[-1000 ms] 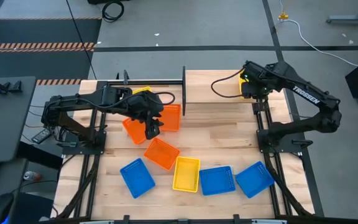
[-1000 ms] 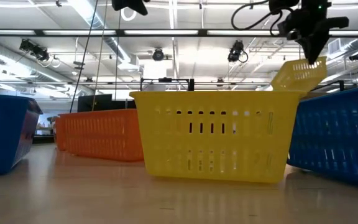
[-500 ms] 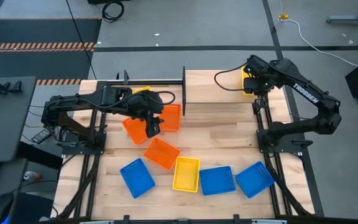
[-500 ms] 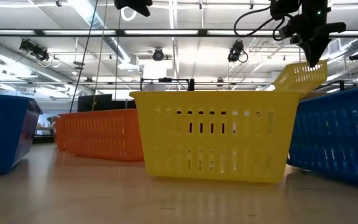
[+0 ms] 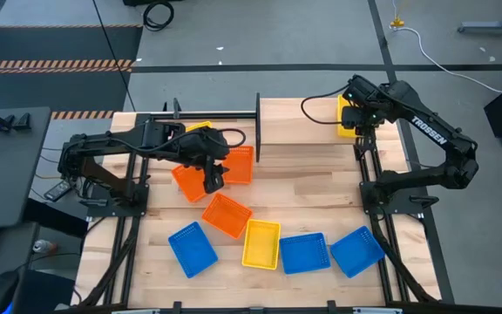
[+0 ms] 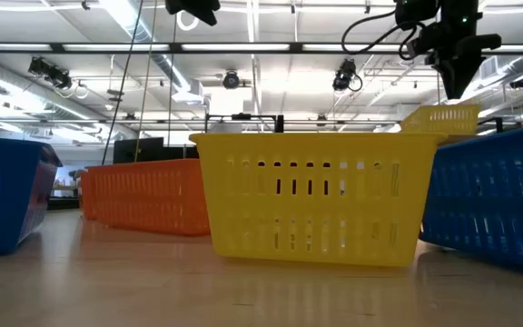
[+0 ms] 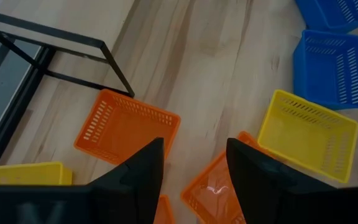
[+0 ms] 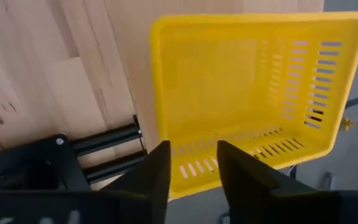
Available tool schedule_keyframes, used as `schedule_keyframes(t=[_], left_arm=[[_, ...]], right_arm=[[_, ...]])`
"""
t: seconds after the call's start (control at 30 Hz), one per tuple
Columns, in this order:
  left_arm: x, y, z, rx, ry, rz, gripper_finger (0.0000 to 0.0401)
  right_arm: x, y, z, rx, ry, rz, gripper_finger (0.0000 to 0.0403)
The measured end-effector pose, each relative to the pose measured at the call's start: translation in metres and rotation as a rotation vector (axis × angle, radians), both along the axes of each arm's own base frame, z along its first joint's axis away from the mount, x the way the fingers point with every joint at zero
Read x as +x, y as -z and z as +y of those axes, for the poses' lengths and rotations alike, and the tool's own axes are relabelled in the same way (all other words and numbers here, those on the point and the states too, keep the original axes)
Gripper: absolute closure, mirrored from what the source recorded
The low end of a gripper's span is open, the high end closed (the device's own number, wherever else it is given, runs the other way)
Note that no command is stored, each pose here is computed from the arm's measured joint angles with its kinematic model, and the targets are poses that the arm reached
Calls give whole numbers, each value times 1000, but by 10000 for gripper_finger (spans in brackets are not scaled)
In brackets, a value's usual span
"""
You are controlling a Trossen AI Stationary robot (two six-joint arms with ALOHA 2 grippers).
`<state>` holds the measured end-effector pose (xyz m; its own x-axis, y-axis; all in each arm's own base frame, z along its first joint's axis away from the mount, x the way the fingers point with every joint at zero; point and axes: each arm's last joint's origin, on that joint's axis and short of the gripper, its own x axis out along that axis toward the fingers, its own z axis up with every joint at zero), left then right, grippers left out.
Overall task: Stack baskets on shelf by color
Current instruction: Put the middle yellow basket on the shelf, then put the right blue basket on the shelf
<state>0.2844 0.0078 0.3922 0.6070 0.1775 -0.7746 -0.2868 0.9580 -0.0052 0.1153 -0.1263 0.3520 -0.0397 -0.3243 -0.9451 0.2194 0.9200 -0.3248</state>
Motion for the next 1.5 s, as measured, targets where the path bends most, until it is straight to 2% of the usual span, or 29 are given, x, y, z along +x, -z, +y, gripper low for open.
schedule_keyframes(t=[0.17, 0.27, 0.4, 0.47, 0.6, 0.7, 0.83, 0.93, 1.03, 1.1, 1.33, 1.43, 1.5], left_arm=[[-4, 3, 0, -4, -4, 49, 220], [-7, 5, 0, -7, -8, 88, 220], [-12, 9, -2, -114, -26, 145, 220], [-13, 9, -4, -150, 13, 158, 220], [-13, 9, -4, -110, 102, 168, 220], [-13, 9, 3, -91, 90, 170, 220], [-14, 9, 12, -115, 73, 172, 220], [-14, 9, 13, -112, 84, 173, 220], [-14, 9, 13, -113, 86, 171, 220], [-14, 9, 12, -113, 86, 169, 220], [-16, 11, -3, -133, 106, 198, 220], [-16, 11, -13, -130, 143, 203, 220], [-16, 10, -18, -129, 163, 200, 220]], right_arm=[[-2, -9, 4, 8, 100, -43, 217], [-2, -22, 8, 26, 169, -156, 198], [2, -43, 26, 173, 228, -414, 183], [4, -47, 37, 240, 224, -473, 182], [16, -46, 60, 401, 273, -517, 186], [32, -39, 78, 507, 283, -473, 189], [61, -23, 106, 644, 274, -400, 190], [78, -6, 127, 752, 385, -273, 190], [88, 10, 147, 769, 570, -140, 190], [92, 21, 160, 768, 645, -64, 190], [106, 37, 216, 851, 745, -36, 195], [104, 41, 241, 888, 789, -41, 197], [98, 44, 256, 874, 810, -41, 199]])
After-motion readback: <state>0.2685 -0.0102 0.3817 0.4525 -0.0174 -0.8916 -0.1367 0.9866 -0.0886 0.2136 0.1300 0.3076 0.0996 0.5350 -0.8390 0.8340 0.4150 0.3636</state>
